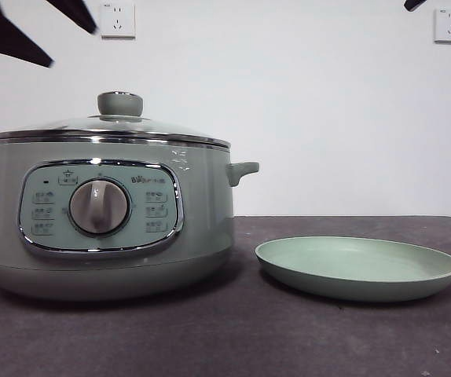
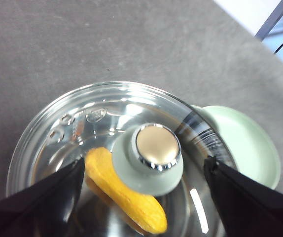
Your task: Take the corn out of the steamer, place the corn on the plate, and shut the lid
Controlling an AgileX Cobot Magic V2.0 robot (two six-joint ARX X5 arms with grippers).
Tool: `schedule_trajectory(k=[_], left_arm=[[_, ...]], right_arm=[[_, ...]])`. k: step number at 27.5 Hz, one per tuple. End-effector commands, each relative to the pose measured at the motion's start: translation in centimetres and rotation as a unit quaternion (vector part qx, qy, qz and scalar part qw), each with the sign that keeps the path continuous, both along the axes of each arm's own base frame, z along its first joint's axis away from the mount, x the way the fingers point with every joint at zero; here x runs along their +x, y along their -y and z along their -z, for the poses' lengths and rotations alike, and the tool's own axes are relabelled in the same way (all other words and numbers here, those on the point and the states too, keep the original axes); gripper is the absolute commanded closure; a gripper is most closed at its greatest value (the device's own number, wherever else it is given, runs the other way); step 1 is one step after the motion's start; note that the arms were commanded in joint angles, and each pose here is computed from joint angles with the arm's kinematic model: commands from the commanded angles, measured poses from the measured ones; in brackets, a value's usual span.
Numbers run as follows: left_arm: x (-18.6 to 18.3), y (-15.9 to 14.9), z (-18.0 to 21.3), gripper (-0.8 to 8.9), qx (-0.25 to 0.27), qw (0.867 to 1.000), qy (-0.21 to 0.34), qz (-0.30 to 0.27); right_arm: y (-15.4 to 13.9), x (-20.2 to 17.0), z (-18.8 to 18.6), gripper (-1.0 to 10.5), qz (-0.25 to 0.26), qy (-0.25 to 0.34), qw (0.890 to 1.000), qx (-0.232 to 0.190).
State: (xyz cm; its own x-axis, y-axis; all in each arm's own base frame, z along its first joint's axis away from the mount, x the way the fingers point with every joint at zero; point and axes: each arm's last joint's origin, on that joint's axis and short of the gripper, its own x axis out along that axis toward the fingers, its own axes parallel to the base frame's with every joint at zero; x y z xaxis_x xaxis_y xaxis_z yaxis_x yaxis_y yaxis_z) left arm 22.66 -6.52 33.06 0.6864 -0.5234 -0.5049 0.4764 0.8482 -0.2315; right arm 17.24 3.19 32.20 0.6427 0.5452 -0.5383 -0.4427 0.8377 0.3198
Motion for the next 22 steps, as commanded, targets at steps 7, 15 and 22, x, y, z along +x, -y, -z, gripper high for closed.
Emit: schedule_trajectory(k=[7,15,22], left_arm=[[2.7,3.6,1.8,4.06,0.073,0.997,-0.011,0.024],[3.8,5.2,3.1,5.08,0.096,0.995,-0.009,0.027],[3.6,5.1,3.3,7.70,0.109,0.993,-0.018,0.033]], right_arm=[[0.0,0.0,-0.1,4.7,-0.001,0.004,1.000,0.000],[0.0,0.0,-0.1,4.7,0.004,-0.001,1.000,0.006],[0.0,0.0,-0.1,4.7,0.006,-0.003,1.000,0.008]])
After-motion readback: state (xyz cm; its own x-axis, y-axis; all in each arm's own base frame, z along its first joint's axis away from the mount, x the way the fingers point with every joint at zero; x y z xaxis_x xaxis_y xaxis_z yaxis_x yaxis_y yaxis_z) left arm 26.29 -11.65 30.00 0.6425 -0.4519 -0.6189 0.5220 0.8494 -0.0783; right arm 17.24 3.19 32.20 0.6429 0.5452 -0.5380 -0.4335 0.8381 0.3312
